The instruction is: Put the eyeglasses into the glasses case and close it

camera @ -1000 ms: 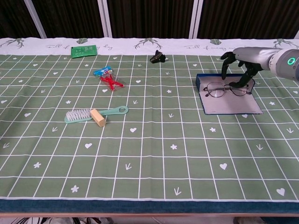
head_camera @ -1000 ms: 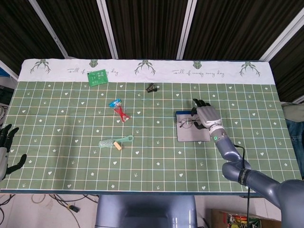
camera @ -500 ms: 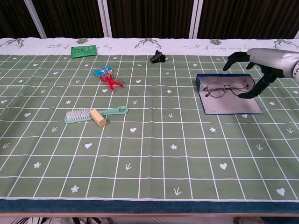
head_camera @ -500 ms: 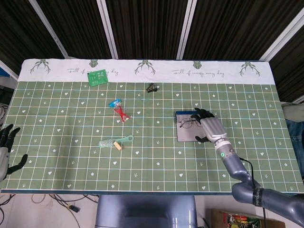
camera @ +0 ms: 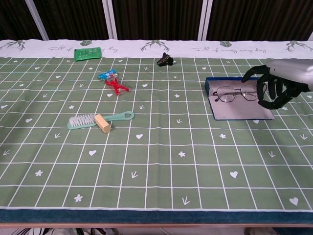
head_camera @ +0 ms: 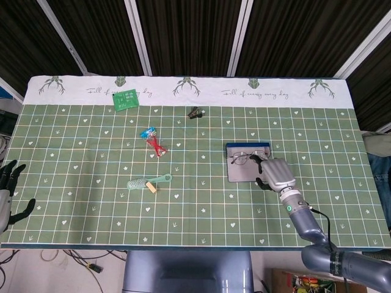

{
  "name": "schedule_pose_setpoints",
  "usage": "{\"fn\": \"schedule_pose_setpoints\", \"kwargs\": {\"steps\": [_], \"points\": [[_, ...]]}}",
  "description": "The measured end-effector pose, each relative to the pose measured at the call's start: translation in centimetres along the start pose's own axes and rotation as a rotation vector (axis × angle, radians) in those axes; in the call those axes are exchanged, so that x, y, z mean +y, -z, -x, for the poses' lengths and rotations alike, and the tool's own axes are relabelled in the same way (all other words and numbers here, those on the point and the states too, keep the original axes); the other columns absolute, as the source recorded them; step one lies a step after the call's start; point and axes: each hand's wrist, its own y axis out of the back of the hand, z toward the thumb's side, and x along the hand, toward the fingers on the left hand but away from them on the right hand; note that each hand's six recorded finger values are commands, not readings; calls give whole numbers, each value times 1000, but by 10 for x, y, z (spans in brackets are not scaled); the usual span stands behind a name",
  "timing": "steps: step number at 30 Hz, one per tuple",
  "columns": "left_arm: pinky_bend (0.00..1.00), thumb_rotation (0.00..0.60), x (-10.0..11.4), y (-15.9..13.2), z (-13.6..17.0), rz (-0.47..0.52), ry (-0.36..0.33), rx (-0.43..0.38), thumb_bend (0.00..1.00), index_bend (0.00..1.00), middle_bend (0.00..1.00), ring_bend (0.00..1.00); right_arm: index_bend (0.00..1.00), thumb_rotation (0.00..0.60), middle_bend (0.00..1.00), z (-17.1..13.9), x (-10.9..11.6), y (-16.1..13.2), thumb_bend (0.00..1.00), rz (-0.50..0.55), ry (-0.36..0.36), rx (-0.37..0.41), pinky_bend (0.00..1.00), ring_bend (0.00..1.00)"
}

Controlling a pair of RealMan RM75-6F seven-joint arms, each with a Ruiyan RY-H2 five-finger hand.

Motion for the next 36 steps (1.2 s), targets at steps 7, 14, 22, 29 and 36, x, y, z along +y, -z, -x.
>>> {"fn": "schedule_pose_setpoints", "kwargs": {"steps": [7,14,22,29,36], "points": [[0,600,0,0,-1,-1,-3,3,321,70,0,0,202,600,673,3,-4,2,669,-36,-29,-33,572,682],[0,600,0,1,-1,-3,-1,7,321,71,0,0,202,600,676,9,-12,2,709,-57,-76,-62,572,684],[0,600,-1,1,-1,-5,7,12,321,70,0,0,176,600,687,16,-16,-1,713,-60,-93,-74,593,695],[0,600,0,2,-1,-4,7,15,321,71,0,0,160,600,686,22,-20,-4,713,-66,-103,-83,592,695],[0,600,0,2,-1,-5,8,16,321,71,0,0,153,600,686,28,-21,-1,722,-65,-107,-100,592,695]]}}
